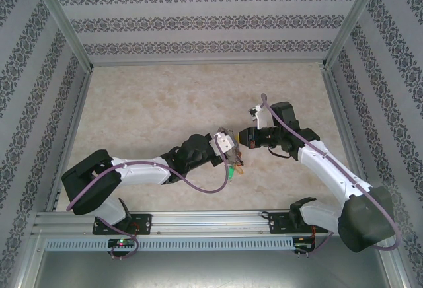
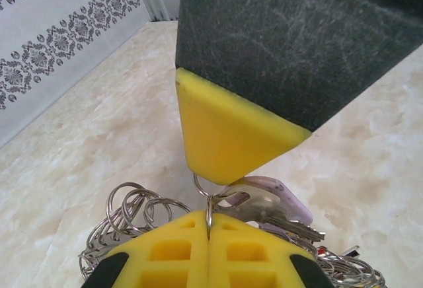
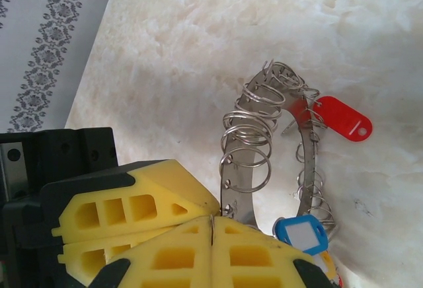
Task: Put the keys on the keyring
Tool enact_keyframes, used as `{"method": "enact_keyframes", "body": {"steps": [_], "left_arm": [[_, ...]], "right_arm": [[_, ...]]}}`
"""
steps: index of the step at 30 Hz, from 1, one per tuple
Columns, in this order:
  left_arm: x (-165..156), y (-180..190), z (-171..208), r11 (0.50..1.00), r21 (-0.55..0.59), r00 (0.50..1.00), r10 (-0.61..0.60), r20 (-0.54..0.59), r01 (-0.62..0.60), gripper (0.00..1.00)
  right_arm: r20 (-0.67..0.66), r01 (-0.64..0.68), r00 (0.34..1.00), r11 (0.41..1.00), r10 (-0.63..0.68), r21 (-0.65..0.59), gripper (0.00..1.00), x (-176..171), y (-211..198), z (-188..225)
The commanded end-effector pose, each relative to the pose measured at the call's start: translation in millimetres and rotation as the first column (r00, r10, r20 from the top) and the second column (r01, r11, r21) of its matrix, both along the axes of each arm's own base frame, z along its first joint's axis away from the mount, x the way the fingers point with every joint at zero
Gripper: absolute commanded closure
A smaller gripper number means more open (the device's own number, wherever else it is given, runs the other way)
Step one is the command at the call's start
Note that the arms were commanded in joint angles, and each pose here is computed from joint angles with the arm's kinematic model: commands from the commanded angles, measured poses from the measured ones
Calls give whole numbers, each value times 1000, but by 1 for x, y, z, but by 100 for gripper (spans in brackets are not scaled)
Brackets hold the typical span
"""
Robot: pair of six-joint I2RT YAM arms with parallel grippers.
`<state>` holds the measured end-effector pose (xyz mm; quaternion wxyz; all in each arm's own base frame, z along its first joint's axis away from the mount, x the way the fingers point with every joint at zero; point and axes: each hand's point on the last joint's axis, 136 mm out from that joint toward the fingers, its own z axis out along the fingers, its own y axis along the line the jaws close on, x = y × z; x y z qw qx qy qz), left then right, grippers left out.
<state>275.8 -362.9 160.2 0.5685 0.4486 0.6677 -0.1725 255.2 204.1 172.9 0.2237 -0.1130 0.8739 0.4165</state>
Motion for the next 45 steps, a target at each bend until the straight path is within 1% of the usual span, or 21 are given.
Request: {"method": "enact_keyframes", "body": {"steps": [1,5,8,11,19,23,26,28,30,31,34,40,45], "left_arm": [[8,6,-4,999,7,999,39,3,-39,99],[9,6,-7,999,15,999,42,-3,-42,88],[10,6,-10,999,28,999,44,-12,-44,83],[10,5,-10,999,31,999,41,-15,-41,80],[12,2,-8,999,32,999,40,-13,-40,80],[12,1,-8,999,35,999,35,-14,-35,81],[12,1,-7,999,33,999,34,-13,-33,84],[12,0,-6,999,37,999,34,-14,-34,89],[12,0,-6,999,43,999,33,-19,-33,98],[12,0,-5,998,45,999,34,-18,-34,100],[13,2,-2,998,38,999,46,-14,-46,100],[11,4,5,999,3,999,41,1,-41,100],[12,6,11,997,-48,998,55,-7,-56,100]], "right_arm": [[67,-15,998,998,11,53,100,6,2,22],[69,-35,997,997,31,67,100,2,5,25],[71,-52,996,996,47,73,100,-1,7,26],[72,-61,996,995,56,75,100,-2,9,26],[67,-88,994,993,83,74,100,-6,14,25],[69,-107,992,991,101,78,100,-9,17,27],[69,-117,991,990,112,77,100,-10,19,27],[62,-121,991,990,117,75,100,-11,19,26],[55,-120,992,990,116,68,100,-11,20,23],[53,-122,992,990,118,67,100,-11,19,23],[55,-105,993,993,102,44,100,-9,17,20],[40,15,999,999,-13,-49,100,5,-5,1],[5,24,1000,999,-24,-49,100,5,-7,-11]]}}
